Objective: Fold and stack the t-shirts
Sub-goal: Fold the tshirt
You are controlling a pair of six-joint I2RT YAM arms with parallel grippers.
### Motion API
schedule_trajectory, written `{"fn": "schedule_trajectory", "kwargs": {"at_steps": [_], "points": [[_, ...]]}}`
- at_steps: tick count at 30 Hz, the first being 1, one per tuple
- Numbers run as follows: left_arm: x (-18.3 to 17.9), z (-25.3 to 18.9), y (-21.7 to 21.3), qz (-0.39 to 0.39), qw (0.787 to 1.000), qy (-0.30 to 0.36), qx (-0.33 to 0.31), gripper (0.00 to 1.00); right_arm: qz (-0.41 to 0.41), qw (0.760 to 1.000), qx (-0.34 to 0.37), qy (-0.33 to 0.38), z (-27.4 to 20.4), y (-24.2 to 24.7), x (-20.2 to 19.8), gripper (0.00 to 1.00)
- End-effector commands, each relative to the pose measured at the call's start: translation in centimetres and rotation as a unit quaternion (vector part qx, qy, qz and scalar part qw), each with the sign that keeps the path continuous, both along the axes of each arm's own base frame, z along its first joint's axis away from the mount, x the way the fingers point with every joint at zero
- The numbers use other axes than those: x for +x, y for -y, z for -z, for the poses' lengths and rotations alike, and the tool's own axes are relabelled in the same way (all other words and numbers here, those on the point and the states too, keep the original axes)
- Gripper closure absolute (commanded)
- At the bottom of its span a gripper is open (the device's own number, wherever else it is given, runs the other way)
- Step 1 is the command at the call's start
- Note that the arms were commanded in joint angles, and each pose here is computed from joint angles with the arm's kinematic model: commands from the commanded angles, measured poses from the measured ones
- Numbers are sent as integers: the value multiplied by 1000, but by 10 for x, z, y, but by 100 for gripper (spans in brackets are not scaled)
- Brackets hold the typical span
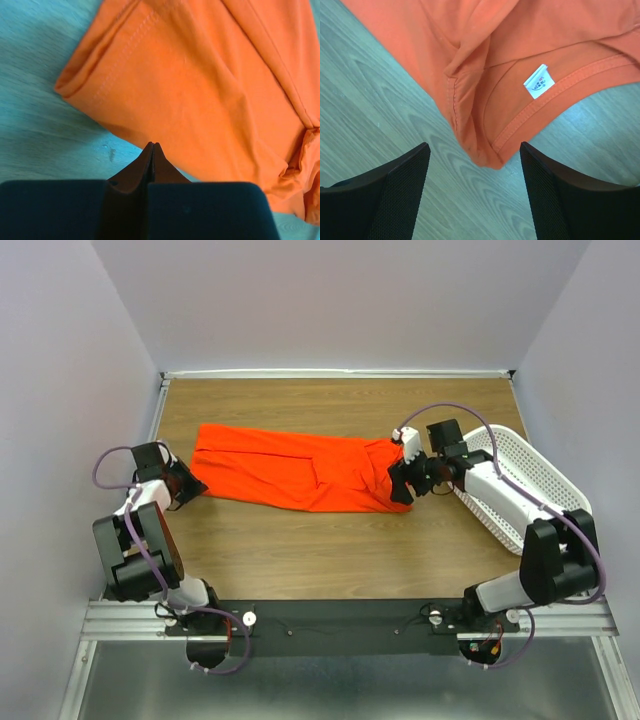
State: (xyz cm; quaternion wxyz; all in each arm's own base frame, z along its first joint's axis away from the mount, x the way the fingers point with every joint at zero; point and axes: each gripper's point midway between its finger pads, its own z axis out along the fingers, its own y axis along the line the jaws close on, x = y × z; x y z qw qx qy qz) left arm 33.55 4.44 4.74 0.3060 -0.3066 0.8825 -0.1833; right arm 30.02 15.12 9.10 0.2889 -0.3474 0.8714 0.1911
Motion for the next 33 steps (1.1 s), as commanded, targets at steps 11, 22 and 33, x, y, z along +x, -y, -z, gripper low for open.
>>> {"fn": "schedule_trajectory", "kwargs": {"at_steps": [11, 22, 33], "points": [[14, 7, -26, -15, 1000, -8, 9, 97, -46, 995, 18, -81, 32, -10, -16, 37], [11, 11, -32, -25, 999, -19, 16, 98, -54, 995, -1, -81, 35, -2, -25, 72], [9, 14, -39, -37, 999, -27, 21, 98, -41, 995, -62, -60, 41, 26, -44, 99]]}}
